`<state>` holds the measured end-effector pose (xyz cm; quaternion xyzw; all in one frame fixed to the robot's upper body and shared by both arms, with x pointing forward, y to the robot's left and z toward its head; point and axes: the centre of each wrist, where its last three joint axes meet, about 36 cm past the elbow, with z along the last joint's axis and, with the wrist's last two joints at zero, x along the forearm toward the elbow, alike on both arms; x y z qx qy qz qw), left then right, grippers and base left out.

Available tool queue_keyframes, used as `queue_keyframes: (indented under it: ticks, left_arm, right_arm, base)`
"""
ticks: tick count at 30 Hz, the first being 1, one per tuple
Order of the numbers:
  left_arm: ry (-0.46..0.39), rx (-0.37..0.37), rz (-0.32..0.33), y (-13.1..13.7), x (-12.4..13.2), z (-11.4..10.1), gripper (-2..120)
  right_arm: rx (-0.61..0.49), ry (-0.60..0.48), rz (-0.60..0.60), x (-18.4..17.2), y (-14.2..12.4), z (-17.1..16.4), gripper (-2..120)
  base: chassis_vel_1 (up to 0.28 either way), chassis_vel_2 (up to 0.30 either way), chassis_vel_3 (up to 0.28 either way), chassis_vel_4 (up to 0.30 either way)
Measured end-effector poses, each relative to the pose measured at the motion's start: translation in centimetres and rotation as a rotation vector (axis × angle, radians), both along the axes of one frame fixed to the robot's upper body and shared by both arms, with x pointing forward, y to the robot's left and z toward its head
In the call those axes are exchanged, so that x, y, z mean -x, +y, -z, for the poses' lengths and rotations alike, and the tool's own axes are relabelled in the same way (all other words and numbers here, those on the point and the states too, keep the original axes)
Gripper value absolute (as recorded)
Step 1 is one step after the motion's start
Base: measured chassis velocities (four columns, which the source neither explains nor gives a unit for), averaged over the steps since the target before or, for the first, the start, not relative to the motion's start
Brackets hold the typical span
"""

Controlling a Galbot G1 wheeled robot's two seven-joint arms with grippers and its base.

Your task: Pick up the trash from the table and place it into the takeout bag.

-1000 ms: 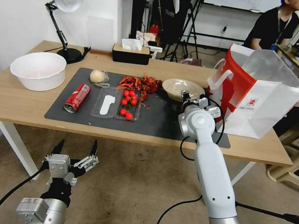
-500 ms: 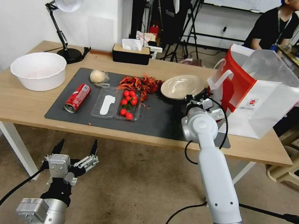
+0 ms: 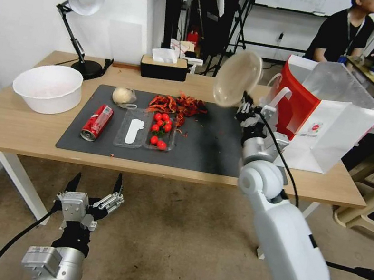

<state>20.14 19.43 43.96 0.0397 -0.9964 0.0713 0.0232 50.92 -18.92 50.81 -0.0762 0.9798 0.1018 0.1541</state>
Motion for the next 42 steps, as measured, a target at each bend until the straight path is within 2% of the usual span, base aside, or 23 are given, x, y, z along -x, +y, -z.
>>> queue_keyframes:
  ticks: [1,2,4,5,6,10,17,22,27,30,31,34,35,39,40,42]
  left_arm:
    - [-0.001,0.000,0.000,0.0,0.0,-0.1,100]
    - [-0.001,0.000,0.000,0.0,0.0,-0.1,100]
    - [-0.001,-0.002,0.000,0.0,0.1,-0.1,100]
    - [-0.001,-0.002,0.001,0.0,0.1,-0.1,100]
    - [-0.001,-0.002,0.001,0.0,0.1,-0.1,100]
    - [0.002,-0.006,0.004,-0.1,0.1,-0.1,100]
    - [0.002,-0.007,0.014,-0.5,0.1,-0.1,100]
    - [0.002,-0.008,0.015,-0.5,0.1,0.0,100]
    - [0.002,-0.009,0.016,-0.5,0.1,0.0,100]
    - [0.002,-0.009,0.016,-0.5,0.1,-0.1,100]
    - [0.002,-0.009,0.016,-0.5,0.1,-0.1,100]
    - [0.003,-0.009,0.016,-0.5,0.2,-0.1,100]
    - [0.003,-0.009,0.016,-0.5,0.2,-0.1,100]
    - [0.002,-0.009,0.015,-0.5,0.2,-0.2,100]
    - [0.002,-0.009,0.015,-0.5,0.2,-0.2,100]
    - [0.001,-0.008,0.015,-0.5,0.2,-0.2,100]
  right_arm:
    - [0.018,-0.050,0.013,0.1,-0.8,-1.5,0]
    - [0.018,-0.050,0.013,0.1,-0.8,-1.5,0]
    - [0.034,-0.112,0.075,0.3,-2.5,-5.2,0]
    - [0.037,-0.120,0.097,0.4,-3.2,-6.6,0]
    - [0.037,-0.120,0.097,0.4,-3.2,-6.6,0]
    - [0.118,-0.122,0.210,0.2,-7.0,-10.5,0]
    - [0.199,-0.078,0.344,-0.2,-10.6,-11.4,0]
    - [0.210,-0.042,0.370,0.0,-11.2,-11.3,0]
    - [0.218,0.039,0.378,0.6,-11.6,-10.9,2]
    - [0.217,0.057,0.381,0.8,-11.8,-10.5,18]
    - [0.217,0.057,0.381,0.8,-11.8,-10.5,18]
    - [0.231,0.052,0.387,0.8,-11.9,-10.3,30]
    - [0.231,0.052,0.387,0.8,-11.9,-10.3,30]
    - [0.236,0.057,0.380,1.1,-12.0,-10.0,49]
    - [0.236,0.057,0.380,1.1,-12.0,-10.0,49]
    - [0.237,0.057,0.371,1.3,-12.0,-9.9,58]
  base:
    - [0.000,0.000,0.000,0.000]
    - [0.000,0.000,0.000,0.000]
    - [0.000,0.000,0.000,0.000]
    - [0.000,0.000,0.000,0.000]
    - [0.000,0.000,0.000,0.000]
    - [0.000,0.000,0.000,0.000]
    - [0.000,0.000,0.000,0.000]
    - [0.000,0.000,0.000,0.000]
    - [0.000,0.000,0.000,0.000]
    - [0.000,0.000,0.000,0.000]
    - [0.000,0.000,0.000,0.000]
    - [0.000,0.000,0.000,0.000]
    - [0.000,0.000,0.000,0.000]
    - [0.000,0.000,0.000,0.000]
    - [0.000,0.000,0.000,0.000]
    - [0.000,0.000,0.000,0.000]
